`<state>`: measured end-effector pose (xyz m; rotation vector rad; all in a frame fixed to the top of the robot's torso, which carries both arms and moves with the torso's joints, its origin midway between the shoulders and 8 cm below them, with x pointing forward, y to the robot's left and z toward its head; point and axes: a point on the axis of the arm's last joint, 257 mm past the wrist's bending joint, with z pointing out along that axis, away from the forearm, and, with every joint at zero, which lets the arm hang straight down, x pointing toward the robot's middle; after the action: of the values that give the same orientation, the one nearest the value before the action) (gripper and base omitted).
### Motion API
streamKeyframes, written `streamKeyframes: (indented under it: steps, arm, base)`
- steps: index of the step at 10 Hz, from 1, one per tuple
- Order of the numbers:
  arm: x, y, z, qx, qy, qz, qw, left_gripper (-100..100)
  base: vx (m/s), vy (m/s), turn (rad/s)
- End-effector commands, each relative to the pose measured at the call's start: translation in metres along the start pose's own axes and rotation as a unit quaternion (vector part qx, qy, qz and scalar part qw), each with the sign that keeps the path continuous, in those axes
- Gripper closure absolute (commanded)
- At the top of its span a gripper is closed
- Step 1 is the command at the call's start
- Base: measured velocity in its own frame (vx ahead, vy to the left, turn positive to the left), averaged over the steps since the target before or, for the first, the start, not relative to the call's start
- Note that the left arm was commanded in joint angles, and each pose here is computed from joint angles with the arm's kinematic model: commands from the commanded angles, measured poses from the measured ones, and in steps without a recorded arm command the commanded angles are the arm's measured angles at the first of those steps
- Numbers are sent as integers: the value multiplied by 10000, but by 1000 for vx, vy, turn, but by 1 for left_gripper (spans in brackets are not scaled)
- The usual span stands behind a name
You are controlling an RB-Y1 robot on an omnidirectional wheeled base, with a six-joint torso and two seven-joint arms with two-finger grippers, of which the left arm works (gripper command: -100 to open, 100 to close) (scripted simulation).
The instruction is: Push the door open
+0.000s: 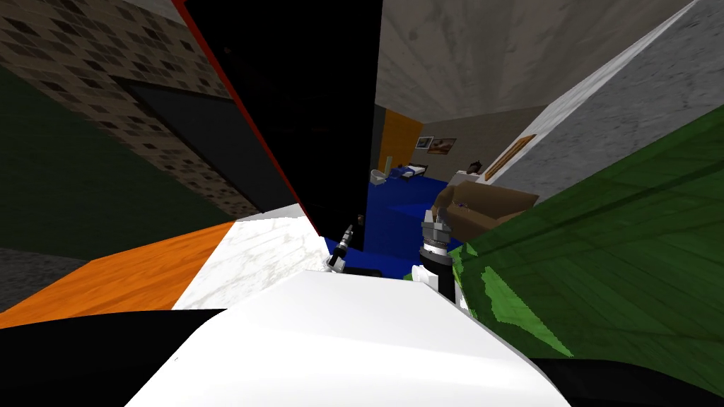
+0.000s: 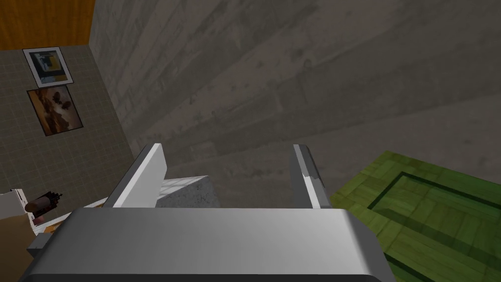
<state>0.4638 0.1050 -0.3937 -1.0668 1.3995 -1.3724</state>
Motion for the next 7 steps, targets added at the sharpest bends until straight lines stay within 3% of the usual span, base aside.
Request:
streamKeyframes:
  steps: [1, 4, 7]
  arm:
    - [-73, 14, -11, -14, -13, 68, 10000, -100]
    - [-257, 42, -52, -33, -56, 240, 9997, -100]
    - [-223, 30, -50, -6, -80, 204, 9998, -100]
  base:
    - [119, 141, -12]
    - [171, 69, -17]
    - [196, -93, -19]
